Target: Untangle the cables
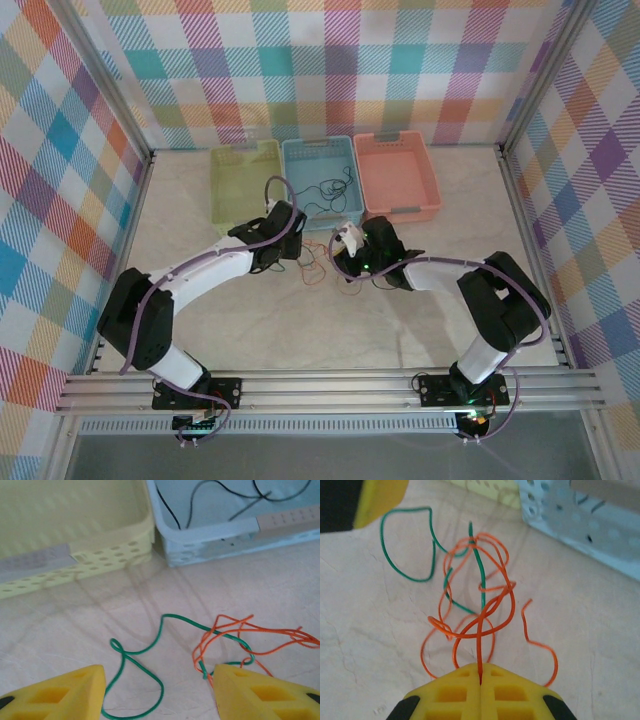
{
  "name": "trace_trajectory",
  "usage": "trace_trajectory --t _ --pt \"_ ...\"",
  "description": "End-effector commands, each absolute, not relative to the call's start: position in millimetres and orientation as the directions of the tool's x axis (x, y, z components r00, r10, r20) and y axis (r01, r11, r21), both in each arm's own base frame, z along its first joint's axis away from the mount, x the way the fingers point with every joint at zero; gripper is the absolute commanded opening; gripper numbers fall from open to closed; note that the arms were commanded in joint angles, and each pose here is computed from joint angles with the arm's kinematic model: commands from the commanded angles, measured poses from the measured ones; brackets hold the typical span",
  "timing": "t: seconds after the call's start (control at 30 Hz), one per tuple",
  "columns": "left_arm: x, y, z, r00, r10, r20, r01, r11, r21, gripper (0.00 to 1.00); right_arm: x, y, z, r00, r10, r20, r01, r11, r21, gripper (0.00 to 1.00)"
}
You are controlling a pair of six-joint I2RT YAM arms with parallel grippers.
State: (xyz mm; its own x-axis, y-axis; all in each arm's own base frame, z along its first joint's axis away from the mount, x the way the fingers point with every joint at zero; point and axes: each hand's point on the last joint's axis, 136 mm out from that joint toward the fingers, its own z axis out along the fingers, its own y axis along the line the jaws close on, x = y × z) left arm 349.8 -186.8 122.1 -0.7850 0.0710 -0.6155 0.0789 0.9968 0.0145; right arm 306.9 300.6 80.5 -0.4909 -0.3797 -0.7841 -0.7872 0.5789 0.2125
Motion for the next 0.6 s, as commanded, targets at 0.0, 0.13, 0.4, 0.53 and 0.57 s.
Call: trace_trajectory --t 0.0,0.13,0.4,0.53,0.57 --pt "356.0 -201.8 124.5 -0.796 0.052 -0.603 0.114 0.991 -0.065 0.60 311.9 299.2 88.5 -0.432 -0.375 -0.820 -0.795 0.587 0.151 0.02" --pt "351.6 -216.4 119.9 -0.822 0.066 -0.566 0.162 0.979 -0.120 0.63 312.3 291.5 98.2 -0.405 -0.348 -0.845 -0.780 0.614 0.121 0.02" --pt "347.1 -228.0 108.4 -0.868 0.095 -0.487 0.187 0.972 -0.144 0.70 321.3 274.4 103.4 -0.413 -0.307 -0.857 -0.713 0.695 0.094 0.00" --pt "345.2 -229.3 98.8 -0.894 0.123 -0.431 0.194 0.973 -0.123 0.72 322.5 272.4 105.7 -0.415 -0.290 -0.862 -0.705 0.702 0.103 0.00" --pt "344.7 -229.5 95.4 -0.902 0.131 -0.412 0.194 0.974 -0.115 0.72 322.8 271.8 106.1 -0.415 -0.287 -0.863 -0.702 0.704 0.104 0.00"
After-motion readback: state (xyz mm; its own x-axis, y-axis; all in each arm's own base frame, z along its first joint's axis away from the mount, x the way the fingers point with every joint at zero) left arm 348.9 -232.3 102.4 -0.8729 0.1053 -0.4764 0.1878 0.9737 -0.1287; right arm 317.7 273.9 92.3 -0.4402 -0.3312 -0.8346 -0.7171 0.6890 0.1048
